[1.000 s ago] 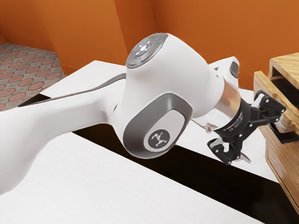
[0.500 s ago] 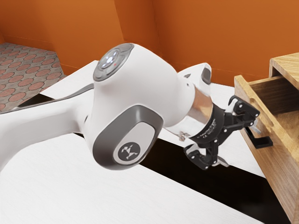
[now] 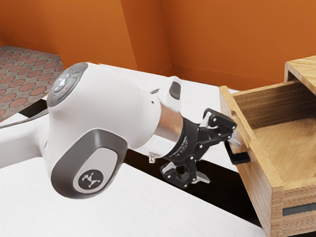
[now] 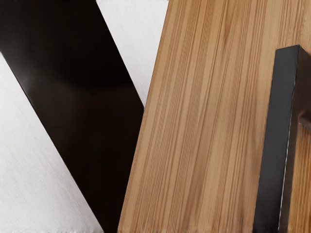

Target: Pull the drawer handle with one arm to open the drawer

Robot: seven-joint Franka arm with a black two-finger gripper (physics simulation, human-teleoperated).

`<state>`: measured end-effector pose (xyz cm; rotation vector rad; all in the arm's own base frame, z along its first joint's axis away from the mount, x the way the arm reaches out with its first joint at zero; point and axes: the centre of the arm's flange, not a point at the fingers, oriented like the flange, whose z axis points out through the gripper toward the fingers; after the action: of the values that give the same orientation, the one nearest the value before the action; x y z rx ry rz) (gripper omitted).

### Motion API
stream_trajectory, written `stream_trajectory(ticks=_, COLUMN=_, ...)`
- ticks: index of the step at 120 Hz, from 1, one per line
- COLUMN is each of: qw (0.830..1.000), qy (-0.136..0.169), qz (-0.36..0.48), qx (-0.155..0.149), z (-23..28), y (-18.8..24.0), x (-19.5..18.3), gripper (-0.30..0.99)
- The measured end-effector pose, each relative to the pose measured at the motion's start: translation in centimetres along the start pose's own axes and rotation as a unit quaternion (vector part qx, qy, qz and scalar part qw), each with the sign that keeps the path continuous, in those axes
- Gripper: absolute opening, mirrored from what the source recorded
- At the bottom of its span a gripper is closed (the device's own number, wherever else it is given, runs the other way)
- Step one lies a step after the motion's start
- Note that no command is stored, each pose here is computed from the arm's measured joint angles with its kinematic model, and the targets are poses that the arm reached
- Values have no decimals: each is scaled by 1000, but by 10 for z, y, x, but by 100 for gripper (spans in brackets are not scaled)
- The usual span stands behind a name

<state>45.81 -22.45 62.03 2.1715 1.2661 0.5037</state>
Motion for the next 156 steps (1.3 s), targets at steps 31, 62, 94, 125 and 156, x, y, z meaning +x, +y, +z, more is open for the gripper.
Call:
stream_trajectory(ticks=31, qw=1000, qy=8, qz=-10, qx=-8, z=-27, y=-32, x=1, gripper=69)
stream_trajectory(ticks=62, qw=999, qy=13, qz=-28, qx=-16, z=-47, y=-55, x=16, gripper=69)
stream_trajectory(ticks=94, qw=999, qy=17, qz=-35, qx=-26, z=-66, y=-81, x=13, gripper=69)
stream_trajectory(ticks=125, qw=998, qy=25, qz=-49, qx=-36, z=-84, y=-107, x=21, gripper=69)
stream_trajectory(ticks=156, qw=999, qy=-16, qz=26, qx=43, z=-156, y=57, x=-22, gripper=69)
